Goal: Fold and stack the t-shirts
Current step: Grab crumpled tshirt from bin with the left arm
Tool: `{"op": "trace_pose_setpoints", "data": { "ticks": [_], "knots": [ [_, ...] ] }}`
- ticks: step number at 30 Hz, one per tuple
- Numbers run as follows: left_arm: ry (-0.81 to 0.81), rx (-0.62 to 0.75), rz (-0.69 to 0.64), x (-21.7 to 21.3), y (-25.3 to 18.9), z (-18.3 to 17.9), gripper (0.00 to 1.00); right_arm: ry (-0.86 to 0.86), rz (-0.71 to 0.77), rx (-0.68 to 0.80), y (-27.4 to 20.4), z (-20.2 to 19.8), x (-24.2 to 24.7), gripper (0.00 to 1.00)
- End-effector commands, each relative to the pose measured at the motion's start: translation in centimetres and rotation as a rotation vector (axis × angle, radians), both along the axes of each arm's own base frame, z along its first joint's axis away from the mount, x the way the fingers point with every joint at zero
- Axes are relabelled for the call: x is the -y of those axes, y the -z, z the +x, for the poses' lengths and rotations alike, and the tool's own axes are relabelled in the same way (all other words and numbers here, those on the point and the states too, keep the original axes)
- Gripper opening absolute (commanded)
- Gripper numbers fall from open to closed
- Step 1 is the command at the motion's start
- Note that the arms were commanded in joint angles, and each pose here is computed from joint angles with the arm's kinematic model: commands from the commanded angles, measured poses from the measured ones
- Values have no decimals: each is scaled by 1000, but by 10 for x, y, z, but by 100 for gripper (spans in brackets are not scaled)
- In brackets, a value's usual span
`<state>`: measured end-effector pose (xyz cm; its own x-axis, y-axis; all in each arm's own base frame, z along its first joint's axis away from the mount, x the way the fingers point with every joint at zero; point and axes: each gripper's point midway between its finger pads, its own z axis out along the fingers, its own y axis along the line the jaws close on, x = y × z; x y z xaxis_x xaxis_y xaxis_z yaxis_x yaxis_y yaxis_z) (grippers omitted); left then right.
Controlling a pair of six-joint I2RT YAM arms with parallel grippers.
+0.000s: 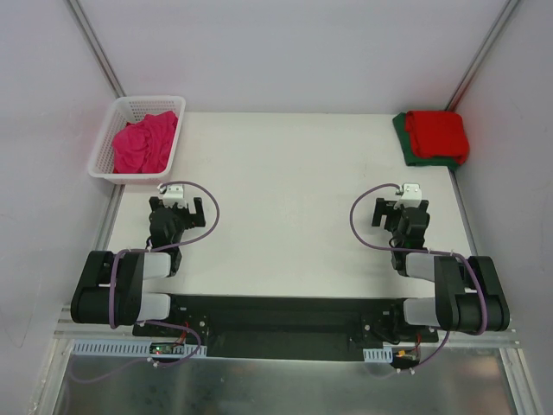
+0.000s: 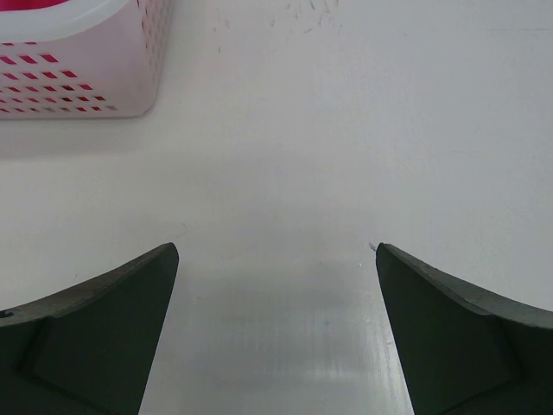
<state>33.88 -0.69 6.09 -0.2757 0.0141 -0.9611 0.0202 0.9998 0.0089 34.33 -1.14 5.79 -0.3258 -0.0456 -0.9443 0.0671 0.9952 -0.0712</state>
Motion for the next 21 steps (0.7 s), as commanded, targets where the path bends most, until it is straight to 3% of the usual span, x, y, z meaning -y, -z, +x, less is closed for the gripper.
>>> {"op": "trace_pose_setpoints", "data": {
  "ticks": [1, 21],
  "knots": [
    [20, 74, -7, 3, -21, 13, 99, -14, 1, 85, -24, 14, -3, 96],
    [10, 66, -23, 0, -20, 13, 99, -15, 3, 86, -24, 14, -4, 96]
  ]
}}
